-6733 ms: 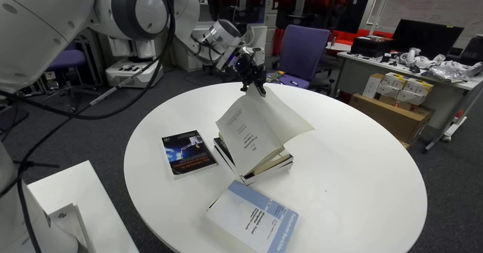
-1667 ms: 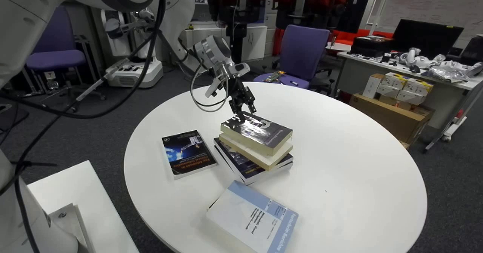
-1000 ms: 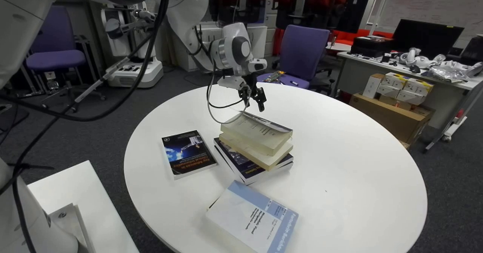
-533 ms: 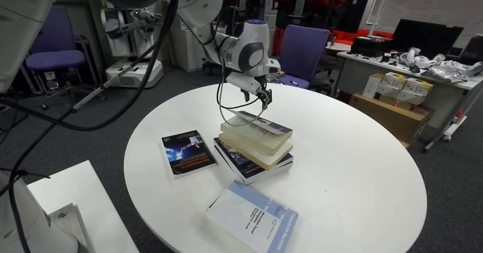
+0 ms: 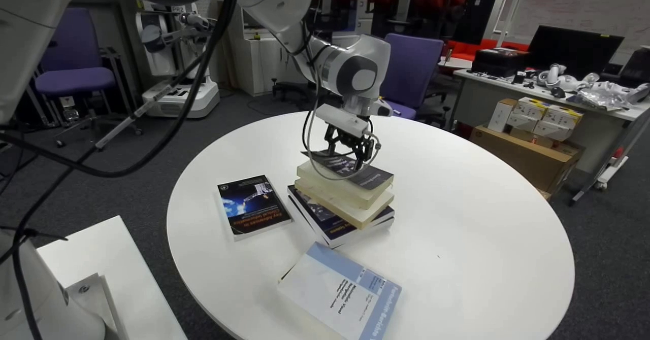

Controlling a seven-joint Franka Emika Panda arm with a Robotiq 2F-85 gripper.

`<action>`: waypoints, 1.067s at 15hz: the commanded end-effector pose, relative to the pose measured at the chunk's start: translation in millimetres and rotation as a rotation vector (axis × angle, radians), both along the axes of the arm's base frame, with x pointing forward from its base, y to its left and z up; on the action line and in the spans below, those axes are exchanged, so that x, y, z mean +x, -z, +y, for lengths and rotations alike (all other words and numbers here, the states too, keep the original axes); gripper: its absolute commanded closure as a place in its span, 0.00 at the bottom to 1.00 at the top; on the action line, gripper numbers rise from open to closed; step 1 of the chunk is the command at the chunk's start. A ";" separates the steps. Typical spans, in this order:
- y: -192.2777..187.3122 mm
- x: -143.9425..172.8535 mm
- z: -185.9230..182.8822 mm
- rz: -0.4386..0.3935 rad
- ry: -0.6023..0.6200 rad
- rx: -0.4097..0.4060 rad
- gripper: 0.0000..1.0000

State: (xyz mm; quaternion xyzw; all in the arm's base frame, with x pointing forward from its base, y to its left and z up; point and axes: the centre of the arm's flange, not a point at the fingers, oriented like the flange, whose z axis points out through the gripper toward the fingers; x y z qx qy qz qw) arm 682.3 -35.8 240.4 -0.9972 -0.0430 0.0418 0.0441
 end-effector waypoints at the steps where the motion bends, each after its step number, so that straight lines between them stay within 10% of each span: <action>1: -28.9 -3.9 -15.0 0.078 -0.020 -0.075 0.00; 8: -50.4 10.3 -12.8 0.055 -0.026 -0.312 0.00; 16: -47.6 21.0 -0.1 0.009 -0.054 -0.285 0.00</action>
